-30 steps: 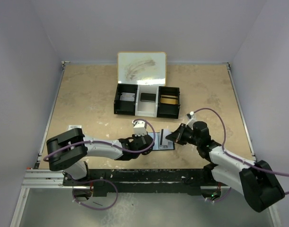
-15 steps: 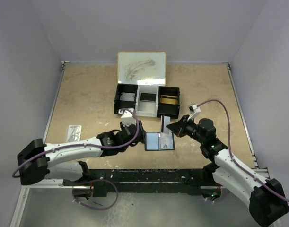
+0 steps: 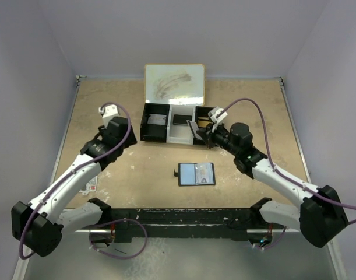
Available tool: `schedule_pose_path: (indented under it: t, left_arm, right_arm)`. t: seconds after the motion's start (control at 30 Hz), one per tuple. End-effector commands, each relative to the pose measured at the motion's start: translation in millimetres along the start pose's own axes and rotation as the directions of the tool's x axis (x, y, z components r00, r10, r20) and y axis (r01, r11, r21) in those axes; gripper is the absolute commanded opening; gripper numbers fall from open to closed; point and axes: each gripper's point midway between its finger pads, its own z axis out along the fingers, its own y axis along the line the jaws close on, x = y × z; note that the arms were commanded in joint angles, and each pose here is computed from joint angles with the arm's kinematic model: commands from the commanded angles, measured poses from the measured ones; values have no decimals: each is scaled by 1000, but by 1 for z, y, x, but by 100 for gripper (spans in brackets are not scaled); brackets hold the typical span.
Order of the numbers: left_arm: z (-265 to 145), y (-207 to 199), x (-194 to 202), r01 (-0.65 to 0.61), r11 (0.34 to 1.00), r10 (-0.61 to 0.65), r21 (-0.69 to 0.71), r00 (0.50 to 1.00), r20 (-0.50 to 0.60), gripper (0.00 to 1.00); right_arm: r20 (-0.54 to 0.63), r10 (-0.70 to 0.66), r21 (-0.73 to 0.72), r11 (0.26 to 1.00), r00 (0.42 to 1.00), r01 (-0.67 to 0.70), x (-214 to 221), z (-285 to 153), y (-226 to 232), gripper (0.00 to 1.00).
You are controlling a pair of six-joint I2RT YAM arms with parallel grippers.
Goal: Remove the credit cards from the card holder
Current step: Remove the credit card from the card holder, then place the credit card in the storage box.
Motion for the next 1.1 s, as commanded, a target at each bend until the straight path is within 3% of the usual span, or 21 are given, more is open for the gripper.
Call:
schedule_pose_path:
  t: [0.0, 0.23, 0.47, 0.7, 1.07]
  left_arm:
    - [-17, 46, -32, -62, 987, 68, -147, 997, 36, 62]
    - [-1, 100, -33, 6, 948, 4, -318, 999, 32, 64]
    - [-19, 120, -52, 77, 916, -18, -394, 988, 151, 64]
    - [-34, 128, -61, 136, 910, -45, -392, 972, 233, 65]
    - [-30, 125, -60, 109, 912, -28, -396, 978, 206, 65]
  right_arm:
    - [134, -174, -59, 981, 976, 183, -56, 17, 9, 0]
    - [97, -235, -134, 960, 967, 246, -66, 70, 31, 0]
    - [-17, -345, -144, 930, 938, 339, -61, 139, 42, 0]
    - [-193, -456, -40, 888, 869, 457, -40, 191, 22, 0]
    - [-330, -592, -115, 799, 736, 591, -4, 228, 14, 0]
